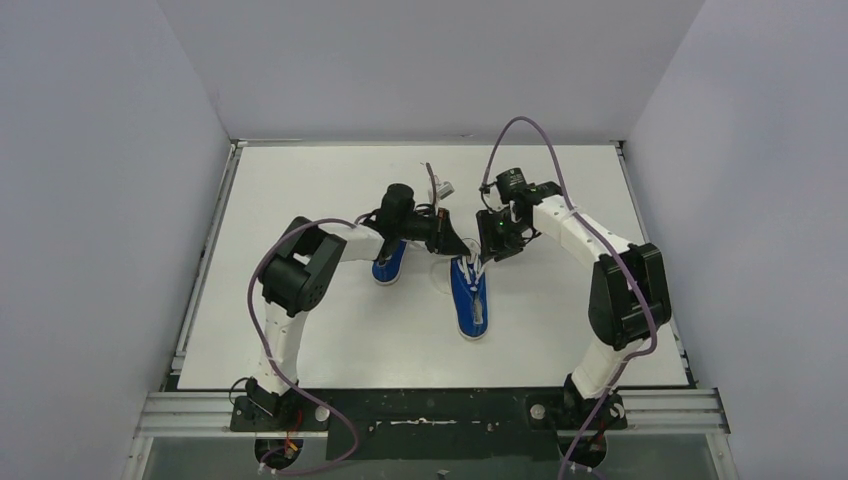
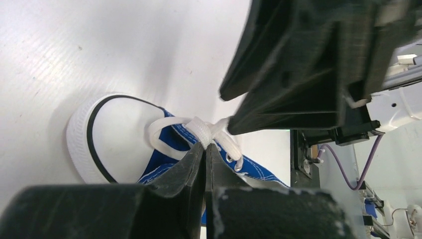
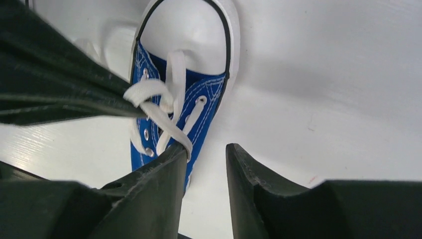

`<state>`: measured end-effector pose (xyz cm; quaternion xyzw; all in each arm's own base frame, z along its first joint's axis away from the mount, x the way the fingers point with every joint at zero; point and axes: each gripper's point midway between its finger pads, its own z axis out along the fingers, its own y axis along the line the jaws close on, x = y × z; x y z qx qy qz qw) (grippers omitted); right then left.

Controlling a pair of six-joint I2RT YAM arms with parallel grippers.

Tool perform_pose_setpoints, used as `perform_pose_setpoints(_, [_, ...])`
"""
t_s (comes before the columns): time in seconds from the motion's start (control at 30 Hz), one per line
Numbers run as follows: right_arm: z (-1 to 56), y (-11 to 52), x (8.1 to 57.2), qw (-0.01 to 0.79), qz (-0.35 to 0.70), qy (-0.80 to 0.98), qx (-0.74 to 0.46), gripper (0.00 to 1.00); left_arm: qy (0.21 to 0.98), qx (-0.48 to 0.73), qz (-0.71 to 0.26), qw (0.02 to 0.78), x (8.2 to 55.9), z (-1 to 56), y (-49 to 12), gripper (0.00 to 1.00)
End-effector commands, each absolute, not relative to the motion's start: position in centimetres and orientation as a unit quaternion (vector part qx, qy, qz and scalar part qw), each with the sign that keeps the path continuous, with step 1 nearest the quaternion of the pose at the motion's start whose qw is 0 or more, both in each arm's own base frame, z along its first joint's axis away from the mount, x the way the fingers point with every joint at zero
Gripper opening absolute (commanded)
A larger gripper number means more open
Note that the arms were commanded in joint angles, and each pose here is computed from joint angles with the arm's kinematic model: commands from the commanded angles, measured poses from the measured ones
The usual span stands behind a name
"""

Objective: Tie the shoes
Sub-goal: Cross the shoelace with the shoelace.

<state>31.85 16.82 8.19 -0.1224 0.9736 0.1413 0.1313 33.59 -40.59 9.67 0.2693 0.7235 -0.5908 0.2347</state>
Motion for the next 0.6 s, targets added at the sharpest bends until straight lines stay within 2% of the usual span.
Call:
perform_pose_setpoints(0.0, [13.8, 16.7, 31.0, 0.187, 0.134, 0.962, -0.149, 0.38, 0.726, 0.280, -0.579, 0.244, 34.6, 10.1, -40.9, 0.00])
perform_pose_setpoints(0.13, [15.1, 19.5, 30.3, 0.208, 0.198, 0.948, -0.137, 0.39, 0.722, 0.284, -0.582, 0.244, 34.6, 10.2, -41.1, 0.00])
perform_pose_setpoints(0.27, [13.6, 21.1, 31.1, 0.193, 0.222, 0.950, -0.102, 0.38, 0.719, 0.288, -0.585, 0.240, 34.5, 10.3, -41.2, 0.00])
perform_pose_setpoints(0.43, [13.3, 23.6, 30.7, 0.178, 0.270, 0.940, -0.105, 0.18, 0.717, 0.296, -0.584, 0.240, 34.2, 10.6, -41.1, 0.00])
perform_pose_setpoints(0.57, [12.6, 23.5, 30.3, 0.168, 0.264, 0.944, -0.103, 0.19, 0.715, 0.298, -0.586, 0.239, 34.1, 10.7, -41.2, 0.00])
